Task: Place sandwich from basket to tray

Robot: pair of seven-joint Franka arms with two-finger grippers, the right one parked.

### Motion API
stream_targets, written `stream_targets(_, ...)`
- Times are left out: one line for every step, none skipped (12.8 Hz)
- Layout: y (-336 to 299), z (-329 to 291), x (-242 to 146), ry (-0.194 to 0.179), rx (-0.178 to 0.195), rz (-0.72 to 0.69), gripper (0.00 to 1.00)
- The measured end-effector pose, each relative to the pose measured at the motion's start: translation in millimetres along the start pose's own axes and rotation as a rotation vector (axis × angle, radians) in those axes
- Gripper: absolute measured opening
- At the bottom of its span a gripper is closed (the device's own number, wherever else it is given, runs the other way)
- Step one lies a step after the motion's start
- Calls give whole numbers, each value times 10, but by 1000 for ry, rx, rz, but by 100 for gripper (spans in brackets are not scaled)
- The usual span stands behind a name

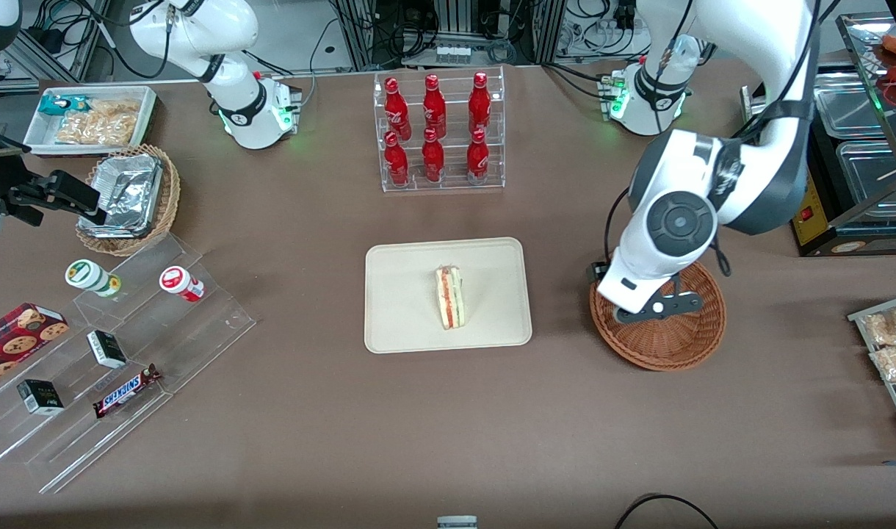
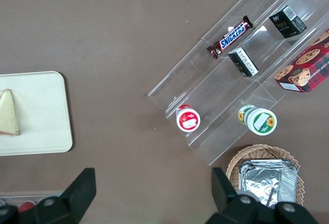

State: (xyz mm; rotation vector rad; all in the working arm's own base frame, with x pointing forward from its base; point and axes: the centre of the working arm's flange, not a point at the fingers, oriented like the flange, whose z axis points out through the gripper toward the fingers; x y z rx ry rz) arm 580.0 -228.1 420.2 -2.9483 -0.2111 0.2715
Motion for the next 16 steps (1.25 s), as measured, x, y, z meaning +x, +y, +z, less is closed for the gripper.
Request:
stream_targets(-3,-19,-16,1,-1,1,100)
stream_targets(-7,-25,-20,1,-1,1,100)
stream_targets(-58,-40,-2,1,-6,-6,100)
stream_targets(-155,-69,27,-4,-17,-15,100)
stream_targets(-270,-116,46,-12,-32,-14,100)
stream_targets(-406,-182,54,-20,-46,-1,100)
stream_targets(-537,-261,40,-28,-56,22,100)
stream_targets(-667,-350,8,-36,-65,48,100)
stream_targets(-807,-442,-31,-45,-72,77,100)
stream_targets(-953,-535,-72,-50,-78,109,100)
stream_targets(-1109,-627,-113,-52,-82,146,100)
stream_targets(-1254,-710,-152,-51,-84,184,100)
stream_targets(-1392,-794,-193,-49,-86,225,100)
stream_targets(-1522,-882,-233,-45,-89,259,100)
stream_targets(-1643,-974,-264,-36,-92,279,100)
stream_targets(-1749,-1056,-288,-22,-93,286,100)
